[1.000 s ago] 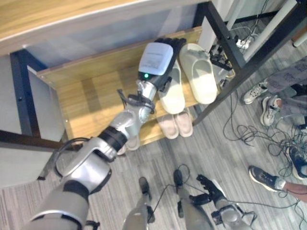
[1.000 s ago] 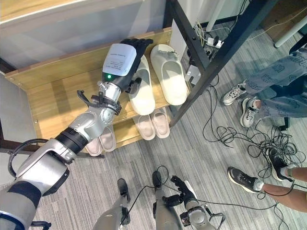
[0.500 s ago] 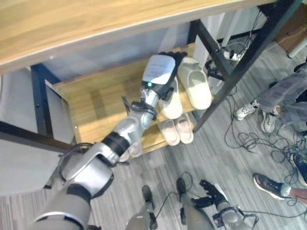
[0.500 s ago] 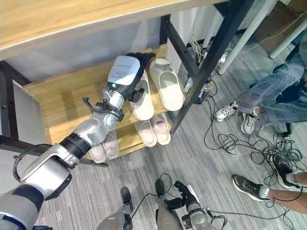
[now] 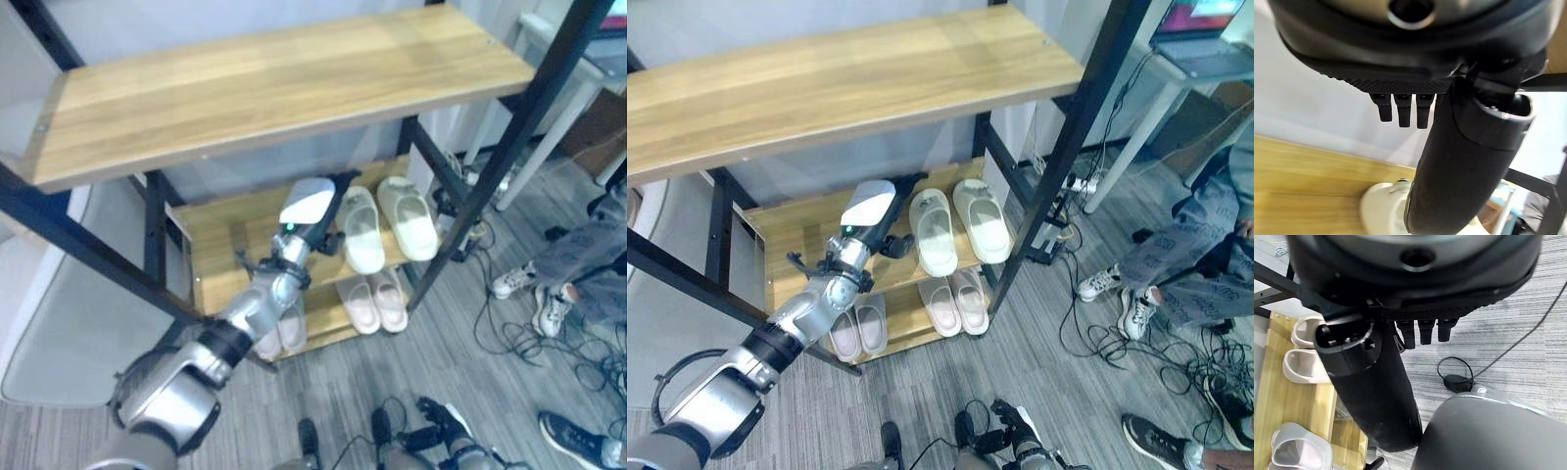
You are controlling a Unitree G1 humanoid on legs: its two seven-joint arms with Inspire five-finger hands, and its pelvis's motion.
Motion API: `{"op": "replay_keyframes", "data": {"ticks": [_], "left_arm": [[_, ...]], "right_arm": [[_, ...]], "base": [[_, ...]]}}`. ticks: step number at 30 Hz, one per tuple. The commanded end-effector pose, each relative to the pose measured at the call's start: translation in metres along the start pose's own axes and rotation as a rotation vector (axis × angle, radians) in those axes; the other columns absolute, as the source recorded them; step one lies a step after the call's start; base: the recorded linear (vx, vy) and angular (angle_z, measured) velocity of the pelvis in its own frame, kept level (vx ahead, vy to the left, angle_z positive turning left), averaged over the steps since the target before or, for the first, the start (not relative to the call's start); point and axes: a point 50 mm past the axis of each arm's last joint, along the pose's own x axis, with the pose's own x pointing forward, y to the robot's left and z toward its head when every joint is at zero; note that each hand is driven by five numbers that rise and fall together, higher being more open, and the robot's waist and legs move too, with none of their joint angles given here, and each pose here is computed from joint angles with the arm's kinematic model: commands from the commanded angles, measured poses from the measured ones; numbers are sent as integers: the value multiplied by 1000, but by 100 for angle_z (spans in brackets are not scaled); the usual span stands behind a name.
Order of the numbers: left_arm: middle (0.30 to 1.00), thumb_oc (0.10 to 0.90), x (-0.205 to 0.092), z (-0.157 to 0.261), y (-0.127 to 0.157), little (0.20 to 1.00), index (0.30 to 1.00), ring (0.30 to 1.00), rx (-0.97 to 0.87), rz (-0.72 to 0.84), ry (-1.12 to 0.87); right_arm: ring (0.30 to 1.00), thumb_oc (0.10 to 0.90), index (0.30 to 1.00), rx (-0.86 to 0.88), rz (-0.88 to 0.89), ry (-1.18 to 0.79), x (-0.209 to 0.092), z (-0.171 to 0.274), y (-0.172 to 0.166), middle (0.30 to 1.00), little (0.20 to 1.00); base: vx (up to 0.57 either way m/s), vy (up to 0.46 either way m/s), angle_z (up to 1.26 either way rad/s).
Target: Arrange the slippers neatly on the shoe rack.
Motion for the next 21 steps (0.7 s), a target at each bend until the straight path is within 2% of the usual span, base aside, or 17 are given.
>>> {"op": "replay_keyframes", "data": {"ticks": [1, 6, 11, 14, 21], "left_arm": [[900, 800, 26, 15, 48, 900, 900, 900, -62, 173, -94], [900, 800, 4, 5, 35, 900, 900, 900, -198, 142, -61], [900, 800, -4, 4, 27, 900, 900, 900, -259, 111, -47], [900, 800, -13, 5, 4, 900, 900, 900, -421, 35, 11], [900, 800, -20, 7, -16, 900, 900, 900, -504, -33, 51]], "right_arm": [[900, 800, 900, 13, 1, 56, -8, -21, 1, 900, 900], [900, 800, 900, 31, 7, 117, -11, -34, 5, 900, 900], [900, 800, 900, 30, 15, 135, -13, -38, 9, 900, 900], [900, 800, 900, 30, 13, 133, -13, -37, 9, 900, 900], [900, 800, 900, 30, 16, 121, -12, -35, 10, 900, 900]], "base": [[12, -7, 8], [18, -15, 4], [-1, -2, 1], [-11, -2, 0], [0, 0, 0]]}}
